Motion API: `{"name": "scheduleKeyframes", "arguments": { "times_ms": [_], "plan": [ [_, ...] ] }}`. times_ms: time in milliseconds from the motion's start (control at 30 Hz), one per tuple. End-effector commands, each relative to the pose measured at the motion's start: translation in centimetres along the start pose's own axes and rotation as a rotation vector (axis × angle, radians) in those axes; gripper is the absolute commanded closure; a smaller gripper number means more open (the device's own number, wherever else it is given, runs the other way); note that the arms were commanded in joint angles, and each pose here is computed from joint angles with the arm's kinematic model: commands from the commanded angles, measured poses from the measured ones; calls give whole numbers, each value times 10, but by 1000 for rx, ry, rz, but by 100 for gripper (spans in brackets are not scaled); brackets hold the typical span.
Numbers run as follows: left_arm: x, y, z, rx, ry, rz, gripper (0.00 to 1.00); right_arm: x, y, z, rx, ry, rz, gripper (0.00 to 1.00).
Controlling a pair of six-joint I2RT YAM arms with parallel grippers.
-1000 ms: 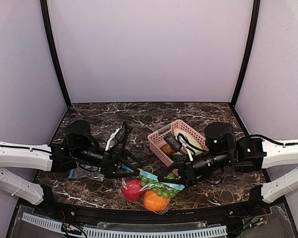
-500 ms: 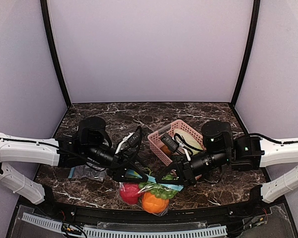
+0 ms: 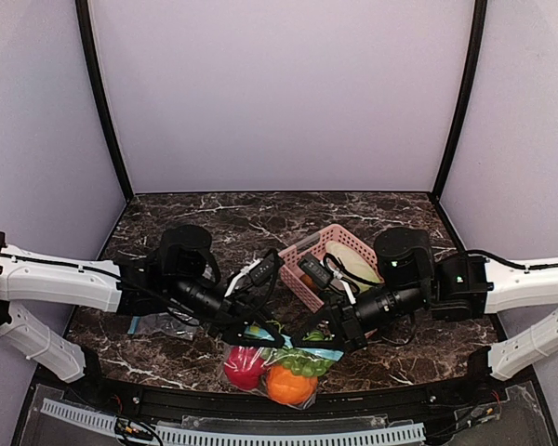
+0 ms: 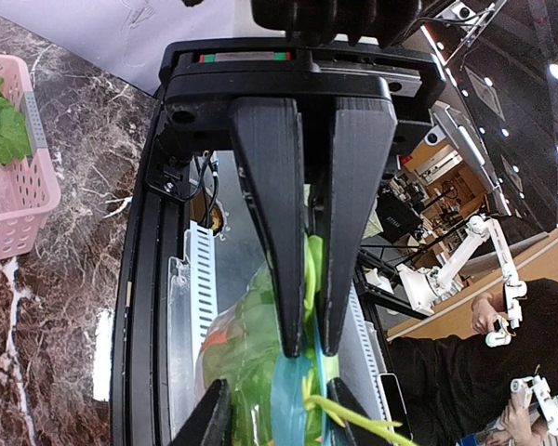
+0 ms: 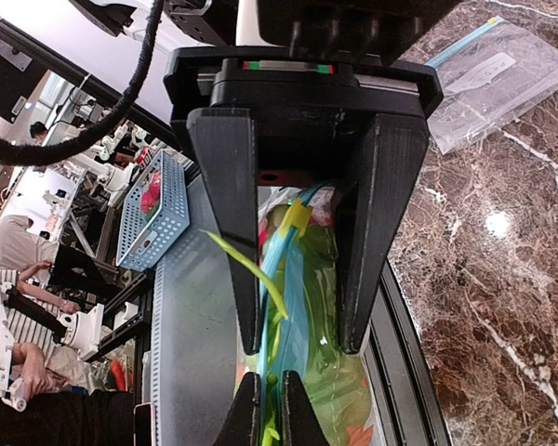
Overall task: Place the food in the zip-top bag and seal the zipper
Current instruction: Pass from the left arm to the right
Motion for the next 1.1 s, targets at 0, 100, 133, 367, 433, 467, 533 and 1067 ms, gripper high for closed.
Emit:
{"name": "scheduleKeyframes", "arguments": {
  "times_ms": [0,100,133,367,433,467,533,1067],
  "plan": [
    [-1,-11,-9,-44,-13,43,75,3,10,-13,34,-45,-17,100],
    [-1,-12,-9,-45,-18,46,81,2,9,-12,30,-39,-12,100],
    [-1,-11,-9,-41,-17,47,81,1,8,-12,27,-33,-7,100],
    [0,-13,-11,-46,-29,29,32,-3,0,-11,12,-22,35,100],
    [5,-15,-13,-71,-43,-10,19,-2,0,-11,12,-26,38,100],
    [10,-17,-14,-82,-53,-28,16,-1,1,-11,16,-27,36,100],
    [19,-15,-12,-76,-56,-80,9,-1,0,-10,15,-24,33,100],
    [70,-9,18,-15,11,-257,11,9,11,-9,45,-33,-68,100]
  ]
}}
Point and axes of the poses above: each gripper's point midway between its finger pads, its own x axis back along the fingers, its own y axis along the line the jaws close on, z = x × y, the point moved 7 cm from there along x, back along the fingers, and after that the axes turned 8 degrees about -x, right-handed, at the moved point
